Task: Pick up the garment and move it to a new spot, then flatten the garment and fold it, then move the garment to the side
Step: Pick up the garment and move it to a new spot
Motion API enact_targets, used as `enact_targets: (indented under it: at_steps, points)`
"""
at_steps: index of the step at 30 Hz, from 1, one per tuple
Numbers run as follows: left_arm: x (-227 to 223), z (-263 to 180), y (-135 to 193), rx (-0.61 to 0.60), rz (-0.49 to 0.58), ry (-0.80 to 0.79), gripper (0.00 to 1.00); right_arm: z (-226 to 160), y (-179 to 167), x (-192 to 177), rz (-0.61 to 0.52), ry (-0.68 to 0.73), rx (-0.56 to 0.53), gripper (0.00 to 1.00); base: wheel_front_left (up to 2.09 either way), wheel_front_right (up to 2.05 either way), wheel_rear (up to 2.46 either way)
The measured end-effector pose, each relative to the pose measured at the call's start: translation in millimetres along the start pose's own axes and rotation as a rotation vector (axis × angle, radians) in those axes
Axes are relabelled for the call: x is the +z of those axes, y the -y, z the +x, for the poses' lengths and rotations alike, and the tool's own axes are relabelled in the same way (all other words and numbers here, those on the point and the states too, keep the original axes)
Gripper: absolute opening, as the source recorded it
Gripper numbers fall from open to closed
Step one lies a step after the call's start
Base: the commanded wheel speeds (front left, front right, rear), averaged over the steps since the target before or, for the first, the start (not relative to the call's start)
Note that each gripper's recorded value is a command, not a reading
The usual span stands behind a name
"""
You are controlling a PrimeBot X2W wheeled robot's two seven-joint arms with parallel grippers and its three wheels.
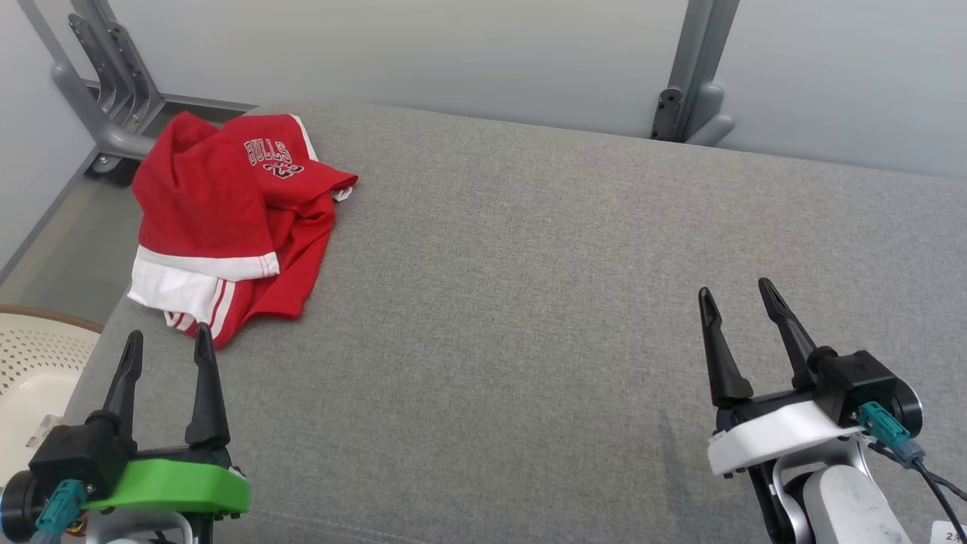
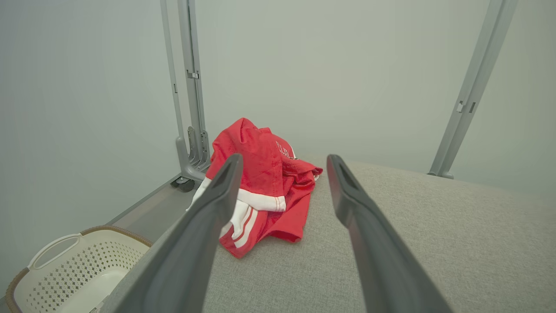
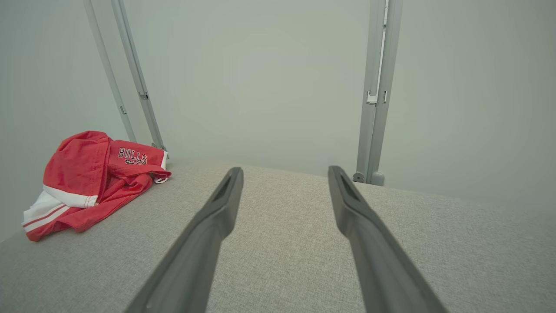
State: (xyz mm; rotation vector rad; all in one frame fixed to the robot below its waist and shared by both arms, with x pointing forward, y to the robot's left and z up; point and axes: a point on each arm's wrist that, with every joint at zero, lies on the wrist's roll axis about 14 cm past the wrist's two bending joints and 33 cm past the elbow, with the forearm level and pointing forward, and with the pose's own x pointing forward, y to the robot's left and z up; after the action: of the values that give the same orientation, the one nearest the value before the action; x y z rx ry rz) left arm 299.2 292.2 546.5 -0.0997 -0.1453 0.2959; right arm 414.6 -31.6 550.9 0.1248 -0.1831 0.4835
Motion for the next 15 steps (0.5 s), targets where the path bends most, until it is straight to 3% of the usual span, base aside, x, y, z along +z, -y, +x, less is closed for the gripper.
enact_targets:
  at_steps: [7,15]
  points:
    - [20.1,17.5,4.1,-0.002,-0.004,0.073,1.00,6.1,-0.3,-1.0,-0.001,-0.003,0.007,1.00,0.00,0.00,0.00]
    - [55.1,76.5,15.2,-0.053,0.033,0.189,1.00,28.6,7.0,-0.4,-0.023,0.005,0.028,1.00,0.00,0.00,0.00]
